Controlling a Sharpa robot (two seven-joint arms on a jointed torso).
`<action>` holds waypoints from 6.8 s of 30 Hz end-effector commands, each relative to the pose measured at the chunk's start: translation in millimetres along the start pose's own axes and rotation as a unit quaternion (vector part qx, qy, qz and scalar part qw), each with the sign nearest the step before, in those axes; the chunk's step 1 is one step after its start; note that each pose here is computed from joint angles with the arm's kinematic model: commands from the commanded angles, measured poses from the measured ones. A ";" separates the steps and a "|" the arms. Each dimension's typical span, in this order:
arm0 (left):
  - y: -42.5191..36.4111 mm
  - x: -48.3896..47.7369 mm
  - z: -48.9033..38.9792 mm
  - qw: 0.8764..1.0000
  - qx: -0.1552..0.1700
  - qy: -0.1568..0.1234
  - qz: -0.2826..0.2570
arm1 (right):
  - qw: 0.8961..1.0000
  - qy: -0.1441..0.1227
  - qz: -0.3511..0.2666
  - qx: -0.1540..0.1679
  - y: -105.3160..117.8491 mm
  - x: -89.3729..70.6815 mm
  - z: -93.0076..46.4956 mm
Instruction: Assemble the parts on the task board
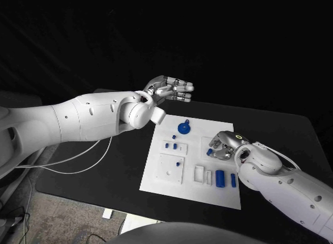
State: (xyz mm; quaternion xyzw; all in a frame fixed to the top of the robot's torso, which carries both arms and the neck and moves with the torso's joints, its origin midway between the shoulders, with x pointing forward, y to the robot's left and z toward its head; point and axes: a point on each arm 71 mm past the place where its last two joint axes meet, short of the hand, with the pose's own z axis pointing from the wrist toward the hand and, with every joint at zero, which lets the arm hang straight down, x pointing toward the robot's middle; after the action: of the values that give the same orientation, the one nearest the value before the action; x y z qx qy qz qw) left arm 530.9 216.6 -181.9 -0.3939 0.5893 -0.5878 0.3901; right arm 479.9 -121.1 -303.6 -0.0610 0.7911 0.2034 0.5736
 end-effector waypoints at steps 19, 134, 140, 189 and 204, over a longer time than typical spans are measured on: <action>-0.8 -0.4 1.2 1.000 0.002 -0.003 -0.001 | 1.000 -0.015 0.003 -0.018 8.7 8.1 0.2; 1.7 1.2 10.9 1.000 0.006 -0.004 -0.003 | 0.986 0.001 -0.002 -0.168 136.8 64.7 -25.6; 1.7 1.5 11.1 1.000 0.006 -0.004 -0.003 | 0.986 0.005 -0.004 -0.166 136.1 66.7 -25.1; 2.3 2.6 11.6 1.000 0.003 -0.002 -0.006 | 0.982 -0.021 0.030 -0.184 140.3 78.9 -27.5; 2.7 -1.8 8.9 1.000 0.000 -0.004 -0.006 | 0.975 -0.077 0.104 -0.181 127.6 46.9 -42.5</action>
State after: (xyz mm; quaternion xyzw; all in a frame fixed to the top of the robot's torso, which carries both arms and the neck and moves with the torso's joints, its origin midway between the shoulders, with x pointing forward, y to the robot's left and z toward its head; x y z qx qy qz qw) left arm 540.6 216.6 -185.6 -0.4017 0.5864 -0.5815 0.3958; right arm 383.4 -11.2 -309.7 -0.0942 0.7078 0.3869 0.5834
